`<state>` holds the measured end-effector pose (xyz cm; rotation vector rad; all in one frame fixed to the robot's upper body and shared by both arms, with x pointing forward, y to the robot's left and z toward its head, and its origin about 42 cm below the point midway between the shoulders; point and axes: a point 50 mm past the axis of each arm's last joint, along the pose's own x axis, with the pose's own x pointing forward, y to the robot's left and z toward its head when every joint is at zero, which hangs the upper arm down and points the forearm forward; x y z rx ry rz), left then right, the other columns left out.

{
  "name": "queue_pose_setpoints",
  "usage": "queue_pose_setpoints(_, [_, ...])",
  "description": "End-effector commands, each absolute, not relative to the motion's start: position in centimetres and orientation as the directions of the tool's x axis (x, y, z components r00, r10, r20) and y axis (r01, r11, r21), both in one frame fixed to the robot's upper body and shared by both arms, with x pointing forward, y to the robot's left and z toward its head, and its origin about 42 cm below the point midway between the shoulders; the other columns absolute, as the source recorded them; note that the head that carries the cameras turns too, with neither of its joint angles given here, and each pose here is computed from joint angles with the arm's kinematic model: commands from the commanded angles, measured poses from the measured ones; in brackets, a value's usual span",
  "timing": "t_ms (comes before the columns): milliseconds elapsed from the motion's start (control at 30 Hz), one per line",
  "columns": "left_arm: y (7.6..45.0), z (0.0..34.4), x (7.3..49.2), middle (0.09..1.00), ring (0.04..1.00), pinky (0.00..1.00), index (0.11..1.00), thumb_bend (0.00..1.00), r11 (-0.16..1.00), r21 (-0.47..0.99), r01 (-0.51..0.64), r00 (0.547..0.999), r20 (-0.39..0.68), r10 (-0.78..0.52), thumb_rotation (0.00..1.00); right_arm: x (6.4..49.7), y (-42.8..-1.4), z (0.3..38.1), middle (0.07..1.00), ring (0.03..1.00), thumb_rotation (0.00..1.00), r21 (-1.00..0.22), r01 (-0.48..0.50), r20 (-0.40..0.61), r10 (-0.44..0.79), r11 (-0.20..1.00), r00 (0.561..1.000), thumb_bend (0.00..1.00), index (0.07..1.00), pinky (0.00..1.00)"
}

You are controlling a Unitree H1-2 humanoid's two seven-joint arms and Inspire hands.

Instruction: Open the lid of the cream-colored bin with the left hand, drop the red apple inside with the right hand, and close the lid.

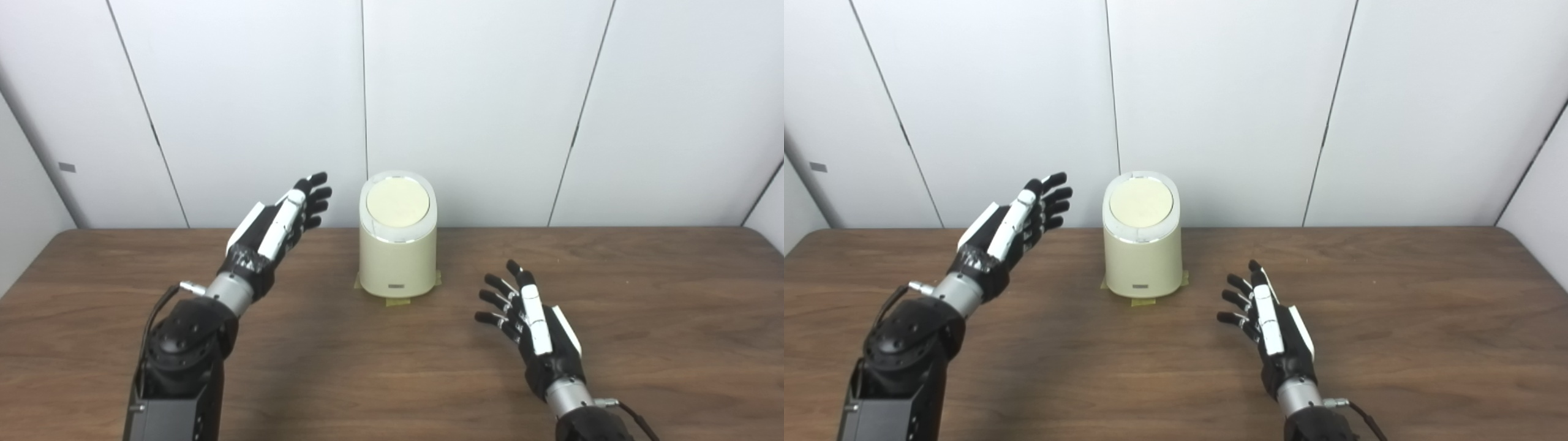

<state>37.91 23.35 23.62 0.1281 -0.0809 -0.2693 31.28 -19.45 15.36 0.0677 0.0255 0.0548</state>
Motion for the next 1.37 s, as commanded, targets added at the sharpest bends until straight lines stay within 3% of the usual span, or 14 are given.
queue_pose_setpoints(0, [22.6, 25.6, 37.4, 0.958, 0.944, 0.94, 0.974, 0.46, 0.962, 0.134, 0.237, 0.943, 0.206, -0.261, 1.0, 31.6, -19.7, 17.3, 0.901, 0.878, 1.0, 0.062, -0.069, 0.077, 0.064, 0.996, 0.995, 0.61, 0.999, 0.73])
queue_pose_setpoints(200, [23.2, 22.3, 34.6, 0.982, 0.964, 0.97, 1.0, 0.51, 0.986, 0.069, 0.149, 0.967, 0.197, -0.16, 1.0, 31.3, -20.3, 17.6, 0.913, 0.909, 1.0, 0.044, -0.047, 0.106, 0.042, 0.998, 0.993, 0.59, 0.997, 0.81])
queue_pose_setpoints(500, [24.6, 17.8, 31.1, 0.989, 0.973, 0.99, 1.0, 0.42, 0.997, -0.045, 0.063, 0.985, 0.161, -0.055, 1.0, 31.1, -21.3, 17.7, 0.955, 0.965, 1.0, -0.085, -0.001, 0.139, 0.013, 0.996, 0.99, 0.61, 0.999, 0.91])
queue_pose_setpoints(800, [26.6, 16.6, 30.2, 0.999, 0.998, 1.0, 1.0, 0.44, 1.0, 0.014, -0.005, 0.989, 0.149, 0.002, 1.0, 31.4, -22.2, 17.2, 1.0, 1.0, 1.0, -0.07, 0.013, 0.137, -0.003, 0.997, 0.991, 0.61, 1.0, 0.99])
queue_pose_setpoints(900, [27.0, 16.3, 29.9, 0.992, 0.998, 1.0, 1.0, 0.41, 1.0, 0.021, -0.011, 0.989, 0.147, 0.008, 1.0, 31.5, -22.5, 16.9, 1.0, 1.0, 1.0, -0.069, 0.021, 0.13, -0.011, 0.997, 0.991, 0.6, 1.0, 1.0])
queue_pose_setpoints(1333, [26.9, 16.0, 30.1, 0.988, 0.998, 1.0, 0.993, 0.44, 0.999, 0.032, -0.004, 0.99, 0.14, 0.0, 1.0, 32.1, -22.6, 16.6, 1.0, 1.0, 1.0, -0.031, 0.008, 0.104, -0.005, 0.999, 0.995, 0.62, 1.0, 1.0])
